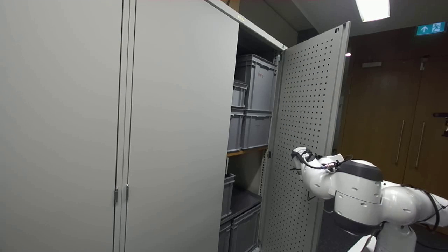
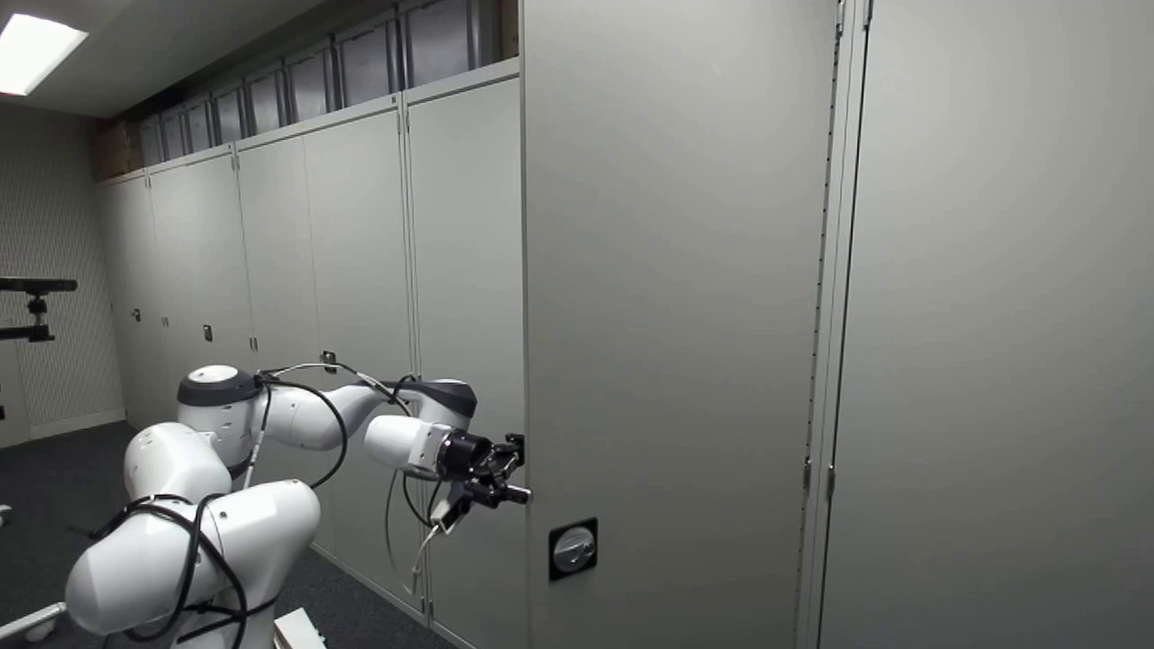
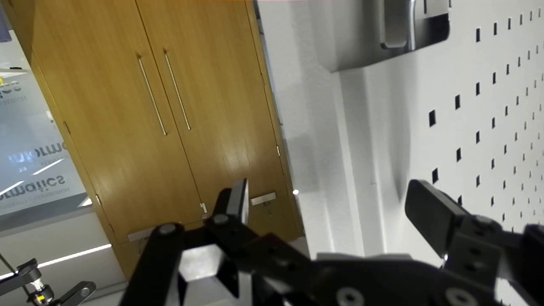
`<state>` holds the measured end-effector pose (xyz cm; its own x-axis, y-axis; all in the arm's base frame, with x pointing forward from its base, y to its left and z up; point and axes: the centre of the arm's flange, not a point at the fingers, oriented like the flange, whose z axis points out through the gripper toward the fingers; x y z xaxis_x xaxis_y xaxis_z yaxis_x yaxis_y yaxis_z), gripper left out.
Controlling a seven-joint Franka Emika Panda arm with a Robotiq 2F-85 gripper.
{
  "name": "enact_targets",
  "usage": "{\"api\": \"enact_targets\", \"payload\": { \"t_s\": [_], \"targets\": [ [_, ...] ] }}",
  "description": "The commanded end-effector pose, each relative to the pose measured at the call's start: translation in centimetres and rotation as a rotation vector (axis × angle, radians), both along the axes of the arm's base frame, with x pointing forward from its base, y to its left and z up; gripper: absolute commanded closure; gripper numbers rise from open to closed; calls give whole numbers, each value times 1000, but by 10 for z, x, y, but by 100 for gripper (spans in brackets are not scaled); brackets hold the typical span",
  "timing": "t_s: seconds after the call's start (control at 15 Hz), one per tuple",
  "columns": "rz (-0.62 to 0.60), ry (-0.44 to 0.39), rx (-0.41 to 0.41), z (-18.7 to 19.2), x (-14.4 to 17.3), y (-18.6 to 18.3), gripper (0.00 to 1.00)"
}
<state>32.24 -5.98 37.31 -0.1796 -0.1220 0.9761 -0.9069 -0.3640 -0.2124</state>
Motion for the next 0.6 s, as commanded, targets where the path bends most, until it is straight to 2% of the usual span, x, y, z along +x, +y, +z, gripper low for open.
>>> {"api": "enact_targets", "payload": {
  "t_s": [0.0, 0.53],
  "targets": [
    [25, -12, 38, 17, 8, 76, 0],
    [134, -14, 37, 18, 19, 109, 0]
  ]
}}
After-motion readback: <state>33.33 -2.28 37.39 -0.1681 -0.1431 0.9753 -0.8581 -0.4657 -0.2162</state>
